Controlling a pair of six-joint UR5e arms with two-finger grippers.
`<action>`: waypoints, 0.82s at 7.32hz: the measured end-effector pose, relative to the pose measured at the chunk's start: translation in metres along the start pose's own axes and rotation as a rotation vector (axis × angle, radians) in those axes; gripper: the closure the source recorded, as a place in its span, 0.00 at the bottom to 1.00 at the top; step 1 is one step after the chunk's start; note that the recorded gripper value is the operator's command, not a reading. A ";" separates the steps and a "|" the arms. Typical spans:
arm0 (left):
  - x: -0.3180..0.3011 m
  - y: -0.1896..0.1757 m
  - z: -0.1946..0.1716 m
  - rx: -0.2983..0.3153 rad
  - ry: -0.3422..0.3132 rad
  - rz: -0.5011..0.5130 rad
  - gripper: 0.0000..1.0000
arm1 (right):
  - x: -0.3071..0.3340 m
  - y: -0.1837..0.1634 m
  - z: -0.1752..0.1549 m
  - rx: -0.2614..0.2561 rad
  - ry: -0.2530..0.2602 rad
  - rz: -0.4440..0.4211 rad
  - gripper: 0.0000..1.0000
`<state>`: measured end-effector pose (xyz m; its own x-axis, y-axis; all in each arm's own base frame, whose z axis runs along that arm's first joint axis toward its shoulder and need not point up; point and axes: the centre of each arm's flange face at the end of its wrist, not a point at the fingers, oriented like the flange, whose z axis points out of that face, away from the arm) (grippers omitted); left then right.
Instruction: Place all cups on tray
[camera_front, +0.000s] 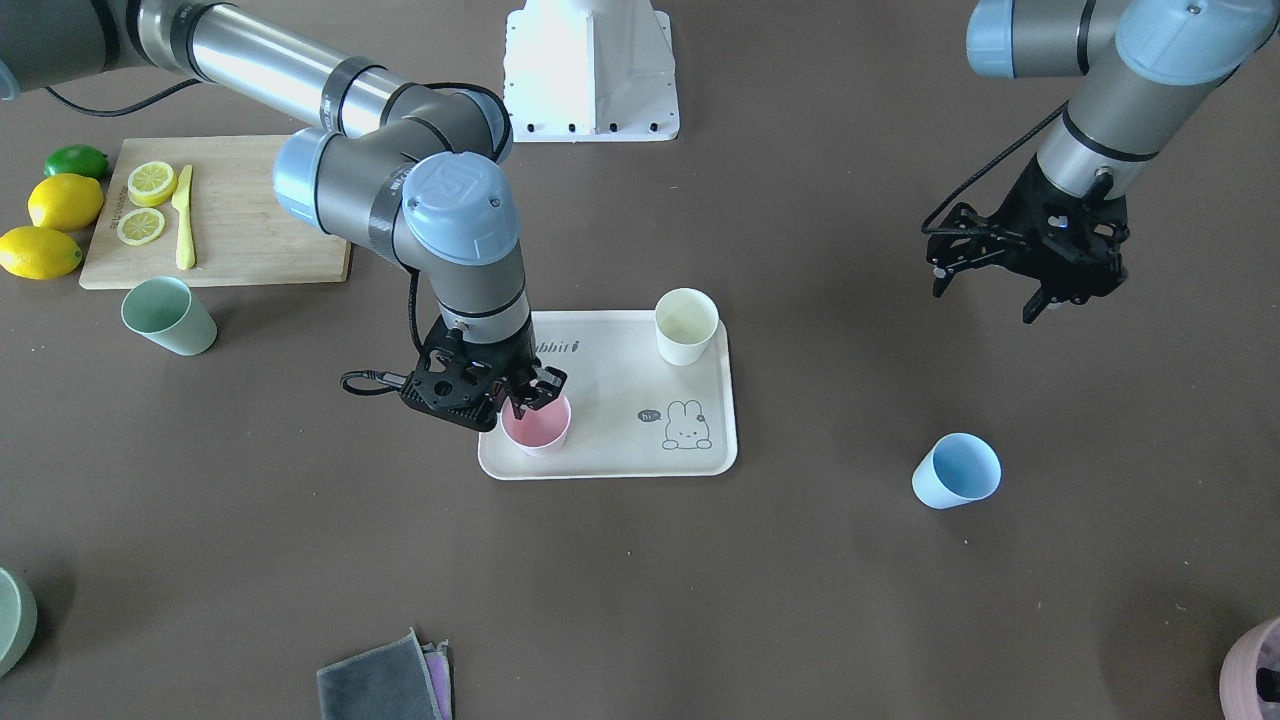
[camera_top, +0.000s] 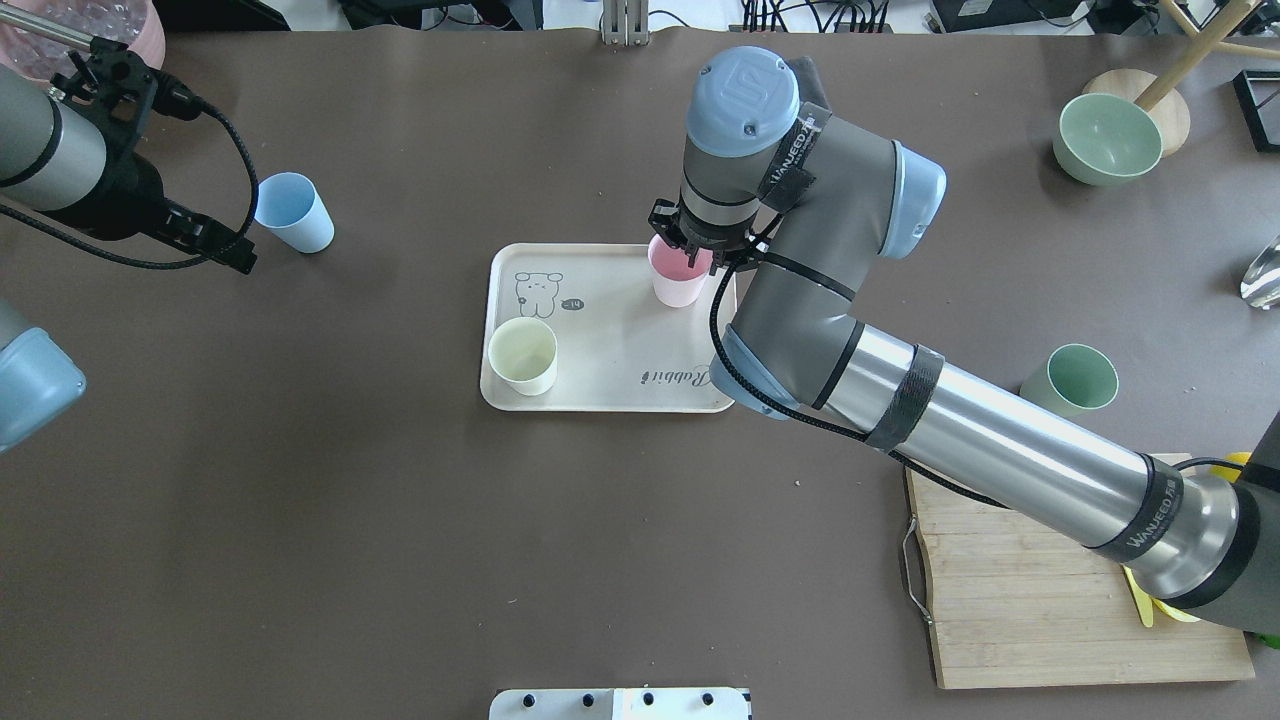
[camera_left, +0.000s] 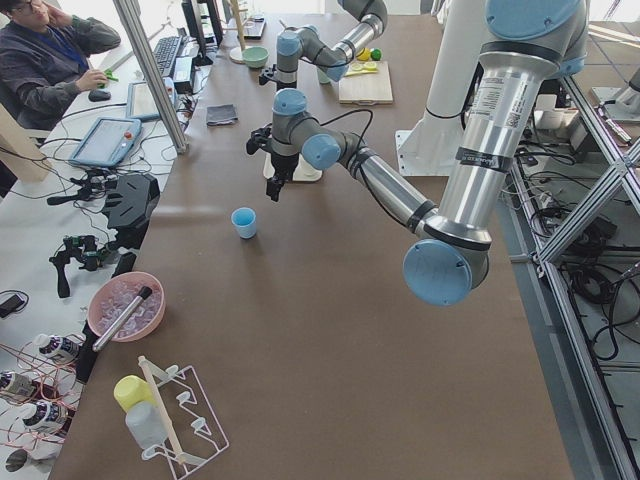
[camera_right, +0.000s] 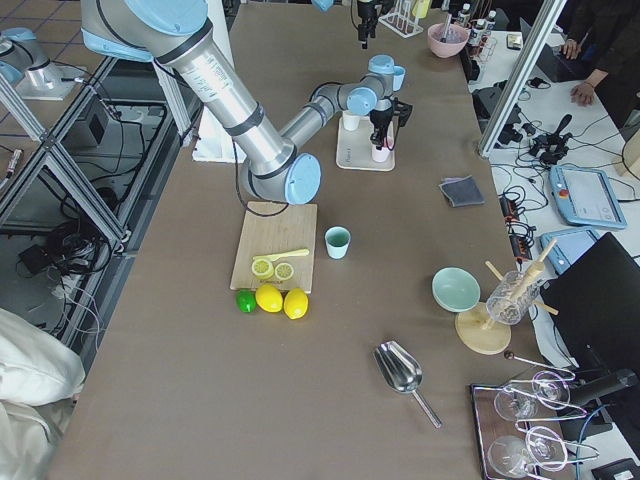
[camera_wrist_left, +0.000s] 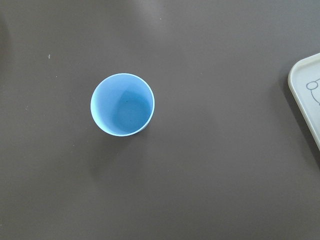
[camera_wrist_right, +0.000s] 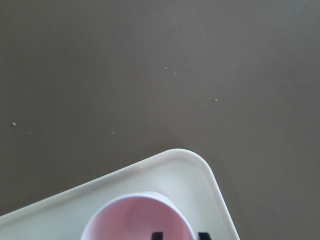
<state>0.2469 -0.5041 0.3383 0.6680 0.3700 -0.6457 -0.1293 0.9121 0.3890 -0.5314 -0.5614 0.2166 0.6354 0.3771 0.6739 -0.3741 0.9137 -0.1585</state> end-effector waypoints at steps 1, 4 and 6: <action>0.000 0.000 0.000 0.000 0.000 0.000 0.01 | 0.000 -0.004 -0.003 0.019 0.001 -0.012 0.00; -0.008 -0.005 0.013 -0.020 -0.009 -0.001 0.01 | 0.033 -0.041 -0.052 -0.008 0.008 -0.063 0.00; -0.032 -0.022 0.037 -0.023 -0.025 -0.030 0.02 | 0.115 -0.058 -0.102 -0.016 0.011 -0.151 0.00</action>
<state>0.2552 -0.5427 0.3745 0.6899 0.3383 -0.6400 -0.1258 0.9267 0.3542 -0.3674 -0.5560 0.2293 0.6914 0.2367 0.6826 -0.2632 0.9624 -0.0672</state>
